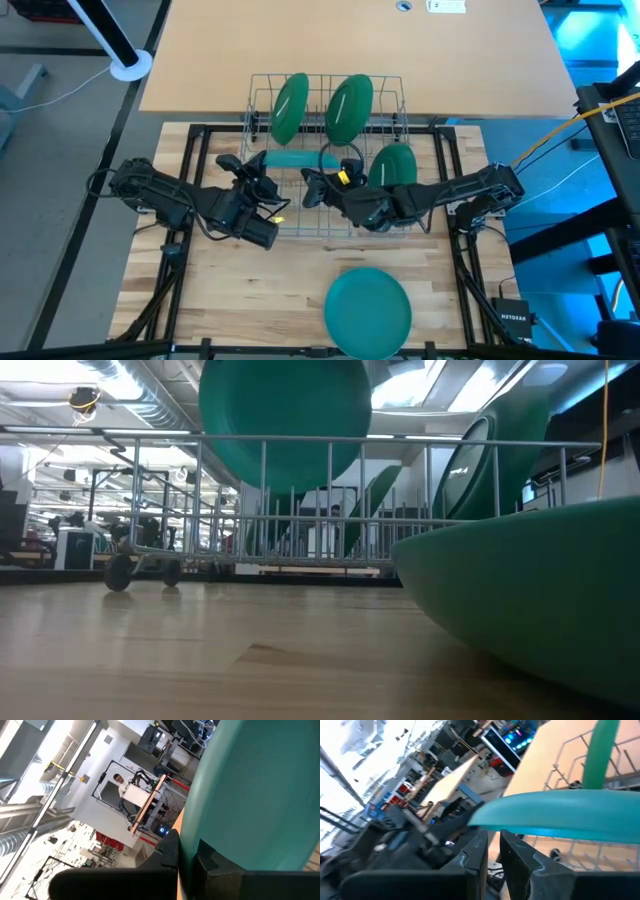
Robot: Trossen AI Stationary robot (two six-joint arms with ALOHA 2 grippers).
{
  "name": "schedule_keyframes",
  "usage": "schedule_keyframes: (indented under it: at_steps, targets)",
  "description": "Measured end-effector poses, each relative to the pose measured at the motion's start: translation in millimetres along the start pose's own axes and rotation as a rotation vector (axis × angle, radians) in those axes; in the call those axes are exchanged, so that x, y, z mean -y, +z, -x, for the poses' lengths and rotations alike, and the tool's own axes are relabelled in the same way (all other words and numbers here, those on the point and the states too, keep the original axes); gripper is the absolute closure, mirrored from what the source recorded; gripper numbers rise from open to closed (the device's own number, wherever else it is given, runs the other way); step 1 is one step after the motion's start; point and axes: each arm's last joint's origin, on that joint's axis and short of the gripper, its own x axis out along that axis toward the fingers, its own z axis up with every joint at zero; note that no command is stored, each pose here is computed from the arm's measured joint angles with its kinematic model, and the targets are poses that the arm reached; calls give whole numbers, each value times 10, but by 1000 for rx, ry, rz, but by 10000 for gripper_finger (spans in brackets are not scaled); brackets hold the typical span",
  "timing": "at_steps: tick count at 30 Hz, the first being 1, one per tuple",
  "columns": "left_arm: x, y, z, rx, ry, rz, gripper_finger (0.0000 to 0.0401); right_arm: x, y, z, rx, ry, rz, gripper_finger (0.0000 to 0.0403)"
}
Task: Sort dishes
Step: Put the top light green plate in the dish rack
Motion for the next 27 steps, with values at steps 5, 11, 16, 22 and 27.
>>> schedule_keyframes:
  at_steps: [5,11,16,22,27]
  targets:
    - [0,0,2,0,0,0,401,-35,-39,84,29,-5,19,347]
    - [2,3,22,7,-5,6,401,-23,-29,72,44,-19,24,347]
    - [4,6,22,7,-5,13,401,-23,-26,74,55,-25,23,347]
    - [5,7,23,7,-5,20,401,-23,-27,75,53,-24,23,347]
    - [19,26,57,17,-12,44,401,-17,-37,70,49,-27,29,347]
